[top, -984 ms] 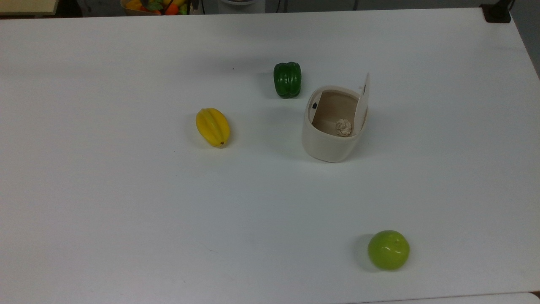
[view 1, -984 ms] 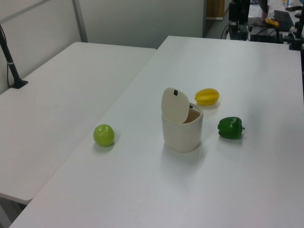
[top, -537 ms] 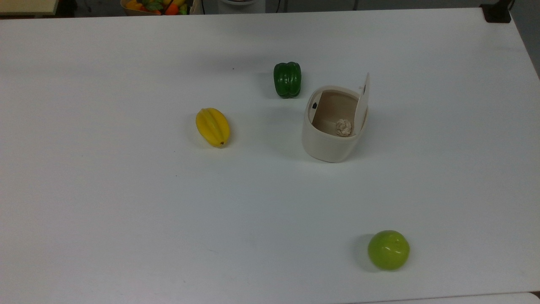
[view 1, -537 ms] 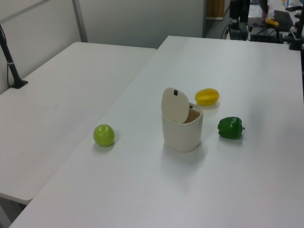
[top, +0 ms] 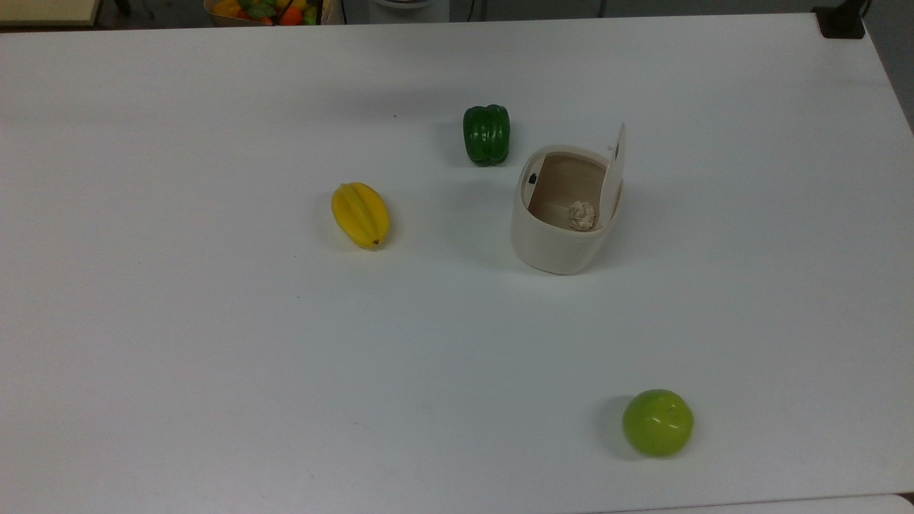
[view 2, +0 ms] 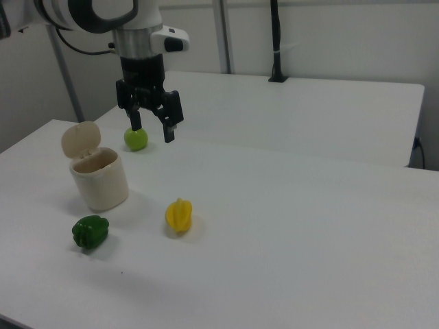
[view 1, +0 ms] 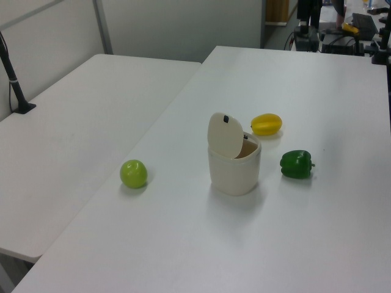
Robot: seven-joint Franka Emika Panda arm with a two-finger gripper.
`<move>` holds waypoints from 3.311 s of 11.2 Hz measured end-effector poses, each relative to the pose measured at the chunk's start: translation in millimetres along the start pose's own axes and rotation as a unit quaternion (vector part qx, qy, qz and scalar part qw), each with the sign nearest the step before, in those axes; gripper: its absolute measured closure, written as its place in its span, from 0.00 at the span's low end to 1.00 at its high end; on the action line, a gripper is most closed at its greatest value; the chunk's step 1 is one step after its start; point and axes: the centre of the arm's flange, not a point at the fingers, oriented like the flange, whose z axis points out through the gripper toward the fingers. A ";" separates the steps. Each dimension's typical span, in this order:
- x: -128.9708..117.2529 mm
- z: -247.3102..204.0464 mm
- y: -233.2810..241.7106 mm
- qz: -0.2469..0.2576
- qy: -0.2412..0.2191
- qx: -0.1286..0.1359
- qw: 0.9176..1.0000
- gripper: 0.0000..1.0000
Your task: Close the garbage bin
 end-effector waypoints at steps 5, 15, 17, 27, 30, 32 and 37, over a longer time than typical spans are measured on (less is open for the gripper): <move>-6.6 -10.4 8.2 0.006 0.010 0.002 1.000 0.00; 4.0 8.6 -16.6 -0.017 -0.008 0.000 1.000 0.99; 10.2 12.2 -30.8 -0.037 0.000 -0.002 0.999 0.99; 50.2 6.1 -161.7 -0.144 0.156 0.104 0.972 0.99; 42.8 0.0 -216.7 -0.207 0.189 0.114 0.953 0.99; 36.5 3.5 -253.5 -0.251 0.195 0.118 0.941 0.99; 26.0 38.4 -325.5 -0.316 0.167 0.100 0.929 0.99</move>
